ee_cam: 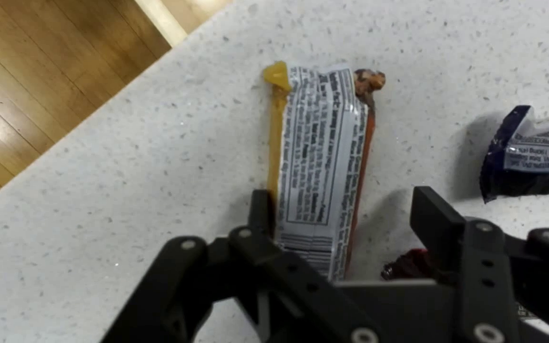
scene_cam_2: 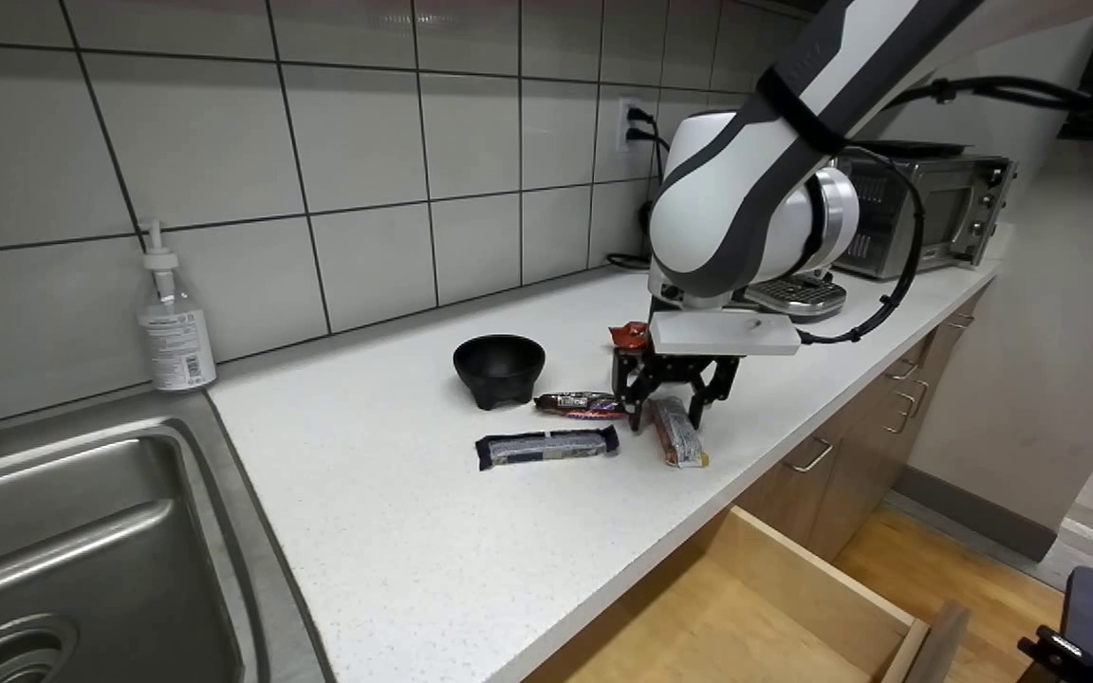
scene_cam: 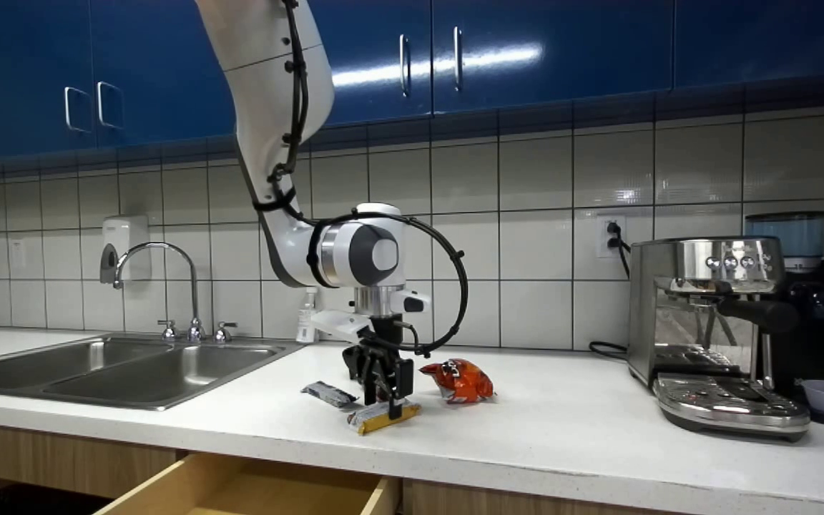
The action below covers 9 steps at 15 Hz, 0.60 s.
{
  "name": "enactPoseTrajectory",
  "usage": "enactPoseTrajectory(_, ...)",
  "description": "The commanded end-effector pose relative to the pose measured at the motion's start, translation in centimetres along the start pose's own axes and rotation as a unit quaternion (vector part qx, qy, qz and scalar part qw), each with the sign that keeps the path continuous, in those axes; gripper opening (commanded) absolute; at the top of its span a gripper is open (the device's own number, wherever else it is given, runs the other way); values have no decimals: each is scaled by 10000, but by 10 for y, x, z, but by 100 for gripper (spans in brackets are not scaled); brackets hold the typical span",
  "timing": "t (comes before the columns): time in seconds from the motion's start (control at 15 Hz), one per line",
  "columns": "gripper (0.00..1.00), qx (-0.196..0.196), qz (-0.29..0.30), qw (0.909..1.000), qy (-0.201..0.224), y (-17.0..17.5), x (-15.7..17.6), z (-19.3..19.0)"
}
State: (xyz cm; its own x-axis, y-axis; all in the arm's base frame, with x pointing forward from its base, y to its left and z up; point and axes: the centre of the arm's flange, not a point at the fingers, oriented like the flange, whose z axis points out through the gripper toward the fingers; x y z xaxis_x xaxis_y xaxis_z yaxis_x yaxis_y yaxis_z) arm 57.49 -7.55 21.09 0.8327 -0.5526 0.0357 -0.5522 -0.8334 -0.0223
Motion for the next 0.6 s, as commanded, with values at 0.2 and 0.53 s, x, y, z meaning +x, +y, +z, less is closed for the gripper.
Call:
enactPoseTrajectory(0.2,22,123,-134,9998,-29,3,3,-5)
enactPoseTrajectory(0.53,17,186,-207,9996,38,8,-10,-18)
